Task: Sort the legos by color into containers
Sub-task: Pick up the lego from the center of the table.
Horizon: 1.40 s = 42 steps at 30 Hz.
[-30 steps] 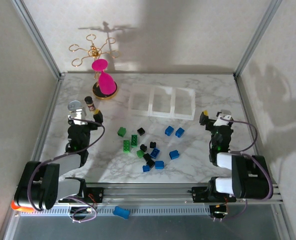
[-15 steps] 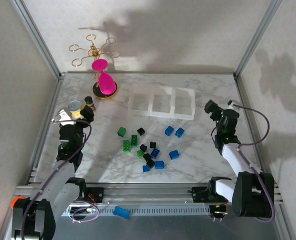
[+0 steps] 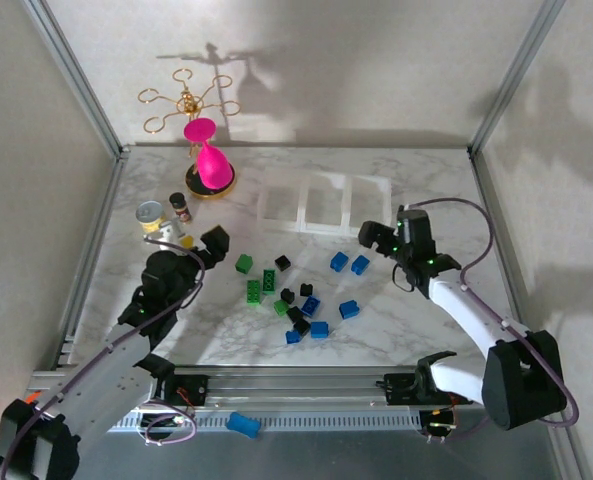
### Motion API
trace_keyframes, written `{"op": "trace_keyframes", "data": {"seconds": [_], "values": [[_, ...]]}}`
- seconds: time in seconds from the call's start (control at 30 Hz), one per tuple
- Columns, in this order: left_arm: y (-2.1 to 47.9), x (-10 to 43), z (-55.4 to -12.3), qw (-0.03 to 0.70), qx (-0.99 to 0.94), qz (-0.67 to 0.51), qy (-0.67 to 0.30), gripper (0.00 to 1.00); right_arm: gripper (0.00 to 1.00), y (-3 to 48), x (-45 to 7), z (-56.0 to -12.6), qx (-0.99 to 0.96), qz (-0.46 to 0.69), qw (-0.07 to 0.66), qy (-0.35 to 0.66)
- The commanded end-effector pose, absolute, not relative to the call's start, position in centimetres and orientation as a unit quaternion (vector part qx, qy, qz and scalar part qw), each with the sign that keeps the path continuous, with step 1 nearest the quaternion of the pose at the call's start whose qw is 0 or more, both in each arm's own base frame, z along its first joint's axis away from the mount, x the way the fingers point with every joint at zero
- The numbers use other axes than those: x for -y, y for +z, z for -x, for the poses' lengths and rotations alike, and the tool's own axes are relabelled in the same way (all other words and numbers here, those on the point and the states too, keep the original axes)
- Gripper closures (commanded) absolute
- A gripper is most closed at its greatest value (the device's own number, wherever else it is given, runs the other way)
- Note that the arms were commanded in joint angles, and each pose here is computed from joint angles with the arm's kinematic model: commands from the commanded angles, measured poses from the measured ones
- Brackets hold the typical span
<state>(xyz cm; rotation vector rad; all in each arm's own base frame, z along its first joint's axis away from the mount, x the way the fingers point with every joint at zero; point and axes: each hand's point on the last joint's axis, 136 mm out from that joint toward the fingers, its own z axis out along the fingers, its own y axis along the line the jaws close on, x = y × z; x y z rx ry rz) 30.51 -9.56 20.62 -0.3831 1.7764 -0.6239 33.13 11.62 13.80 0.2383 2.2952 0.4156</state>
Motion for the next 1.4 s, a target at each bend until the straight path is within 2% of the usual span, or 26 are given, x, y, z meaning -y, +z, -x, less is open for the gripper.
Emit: {"op": "trace_keyframes", "data": {"seconds": [0.0,0.17,0.33,0.5,0.8,1.37], "values": [[20.5,11.4,-29.7,0.559,-0.763,0.159,-0.284,0.01,0.01,12.7,-13.8,-31.0,-0.921,-0.090,0.345,0.160],[20.2,14.8,-28.7,0.551,-0.768,0.124,-0.303,0.01,0.01,10.8,-16.9,-29.6,-0.932,-0.095,0.310,0.160],[20.2,17.6,-28.4,0.545,-0.771,0.101,-0.314,0.01,0.01,10.0,-19.8,-29.7,-0.933,-0.091,0.308,0.161],[20.1,19.7,-28.6,0.536,-0.783,0.079,-0.307,0.01,0.07,9.6,-22.2,-30.3,-0.935,-0.087,0.306,0.157],[20.0,20.1,-28.9,0.538,-0.788,0.082,-0.288,0.01,0.18,8.1,-21.6,-31.3,-0.935,-0.128,0.309,0.119],[20.0,19.1,-28.9,0.542,-0.794,0.090,-0.261,0.01,0.30,6.3,-21.2,-33.1,-0.932,-0.156,0.319,0.069]]}}
